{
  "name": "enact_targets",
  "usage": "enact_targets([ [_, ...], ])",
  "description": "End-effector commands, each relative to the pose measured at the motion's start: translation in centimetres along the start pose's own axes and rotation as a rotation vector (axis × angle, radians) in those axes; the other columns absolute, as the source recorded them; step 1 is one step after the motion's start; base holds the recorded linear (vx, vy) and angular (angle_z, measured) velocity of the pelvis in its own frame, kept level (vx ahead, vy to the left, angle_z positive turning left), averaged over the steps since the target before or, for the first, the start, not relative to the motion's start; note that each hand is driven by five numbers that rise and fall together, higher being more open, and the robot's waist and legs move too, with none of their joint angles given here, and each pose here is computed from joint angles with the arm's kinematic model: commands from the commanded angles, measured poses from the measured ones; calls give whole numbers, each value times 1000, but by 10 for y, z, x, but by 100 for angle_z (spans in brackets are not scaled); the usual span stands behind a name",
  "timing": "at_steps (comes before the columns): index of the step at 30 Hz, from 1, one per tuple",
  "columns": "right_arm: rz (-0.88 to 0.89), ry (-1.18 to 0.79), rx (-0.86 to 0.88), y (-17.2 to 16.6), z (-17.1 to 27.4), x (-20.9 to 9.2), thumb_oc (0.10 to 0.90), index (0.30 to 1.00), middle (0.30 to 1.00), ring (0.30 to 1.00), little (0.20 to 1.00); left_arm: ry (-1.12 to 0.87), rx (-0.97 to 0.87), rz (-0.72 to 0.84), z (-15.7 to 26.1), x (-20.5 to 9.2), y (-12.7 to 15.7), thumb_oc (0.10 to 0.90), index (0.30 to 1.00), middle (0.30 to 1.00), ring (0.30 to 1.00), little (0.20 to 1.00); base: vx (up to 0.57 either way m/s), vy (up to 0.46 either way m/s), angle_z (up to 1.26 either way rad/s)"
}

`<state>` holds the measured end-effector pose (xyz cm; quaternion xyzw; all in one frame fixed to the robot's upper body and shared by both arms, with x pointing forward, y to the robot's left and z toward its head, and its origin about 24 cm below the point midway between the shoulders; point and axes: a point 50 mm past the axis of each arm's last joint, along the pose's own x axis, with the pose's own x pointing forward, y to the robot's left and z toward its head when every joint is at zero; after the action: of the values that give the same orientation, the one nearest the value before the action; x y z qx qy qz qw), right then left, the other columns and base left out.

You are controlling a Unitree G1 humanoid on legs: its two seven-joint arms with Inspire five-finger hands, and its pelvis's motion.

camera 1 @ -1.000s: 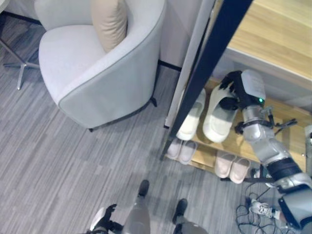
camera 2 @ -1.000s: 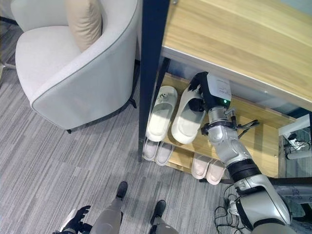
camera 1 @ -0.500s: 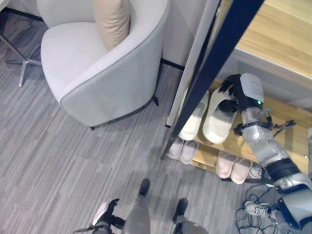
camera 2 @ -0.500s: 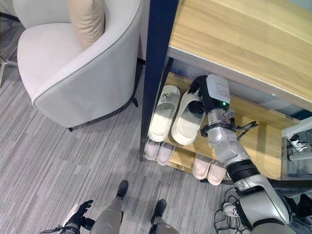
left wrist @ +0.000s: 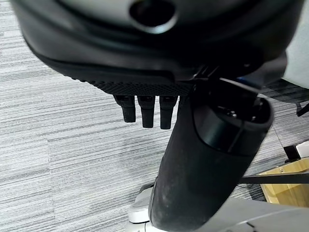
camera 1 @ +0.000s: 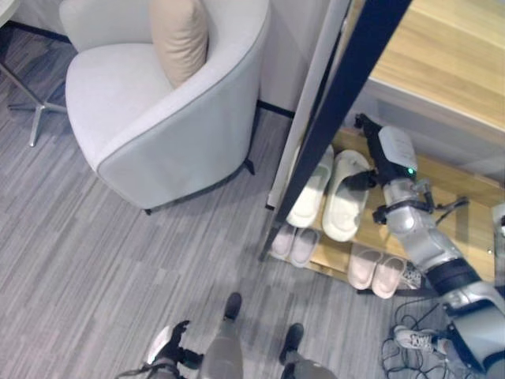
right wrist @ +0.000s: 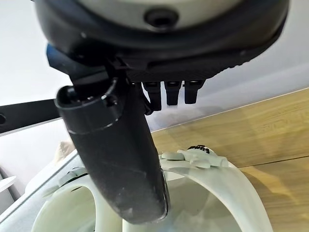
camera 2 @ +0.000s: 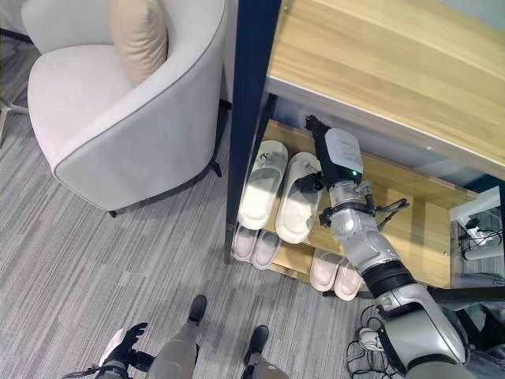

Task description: Arrange the slippers neatly on the shoe rack.

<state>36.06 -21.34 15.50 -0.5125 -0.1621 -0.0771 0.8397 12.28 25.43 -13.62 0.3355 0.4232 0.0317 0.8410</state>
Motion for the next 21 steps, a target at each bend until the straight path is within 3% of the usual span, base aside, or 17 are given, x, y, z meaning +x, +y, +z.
enact_targets([
  [1, -141, -85, 79, -42, 12, 15, 800, 900, 900, 900, 900, 43, 13, -18, -14, -6, -8, 800, 900, 900, 900, 900, 0, 0, 0],
  [11, -48, -121, 27, -29, 9, 0, 800, 900, 900, 900, 900, 46, 6, -10, -18, -8, -6, 800, 900, 900, 900, 900, 0, -1, -2],
  [21, -148, -176, 88, -40, 13, -20, 800, 900, 900, 900, 900, 85, -24, 28, -24, -7, 1, 800, 900, 900, 900, 900, -3, 1, -1],
])
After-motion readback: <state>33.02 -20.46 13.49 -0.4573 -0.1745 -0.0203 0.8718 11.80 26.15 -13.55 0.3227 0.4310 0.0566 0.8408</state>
